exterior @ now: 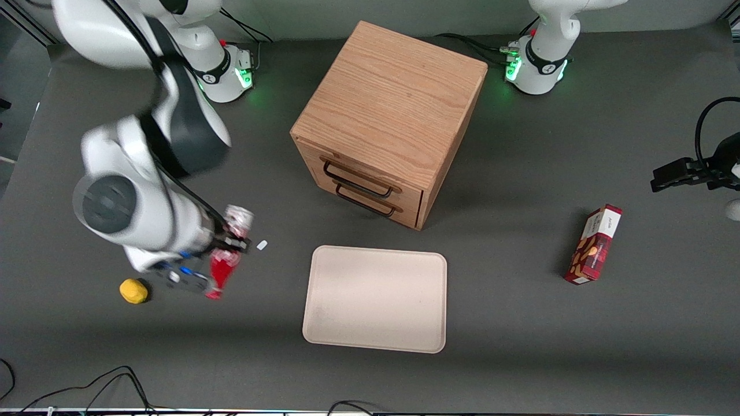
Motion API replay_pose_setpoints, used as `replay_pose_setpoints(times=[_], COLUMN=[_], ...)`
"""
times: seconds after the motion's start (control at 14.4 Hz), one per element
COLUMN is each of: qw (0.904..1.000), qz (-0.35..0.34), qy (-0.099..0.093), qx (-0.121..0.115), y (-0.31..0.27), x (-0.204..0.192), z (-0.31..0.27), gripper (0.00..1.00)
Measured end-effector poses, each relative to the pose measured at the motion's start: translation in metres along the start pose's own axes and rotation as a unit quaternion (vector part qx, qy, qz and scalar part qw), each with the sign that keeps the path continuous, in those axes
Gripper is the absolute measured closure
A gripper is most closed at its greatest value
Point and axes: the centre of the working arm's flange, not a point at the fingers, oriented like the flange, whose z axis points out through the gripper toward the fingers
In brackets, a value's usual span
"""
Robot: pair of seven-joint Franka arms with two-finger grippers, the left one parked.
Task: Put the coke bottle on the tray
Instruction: 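Carry the bottle over the cream tray with the right gripper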
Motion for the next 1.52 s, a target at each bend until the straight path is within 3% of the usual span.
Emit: replay_pose_setpoints(times=[0.21,0.48,1.11,1.52], qw=[0.9989,0.9974,0.9950,0.9945], qz=[-0.042,-0.065,-0.083,-0.084], qy=[0.017,0.027,0.048,0.054], qx=[0.012,0.016,0.029,0.031], y=[-0.040,-0.073,-0.100,-0.104], x=[0.018,0.016,0.012,0.013], z=[0.079,0.142,0.211,0.226], gripper=[0.46,0.46,0.46,0.46])
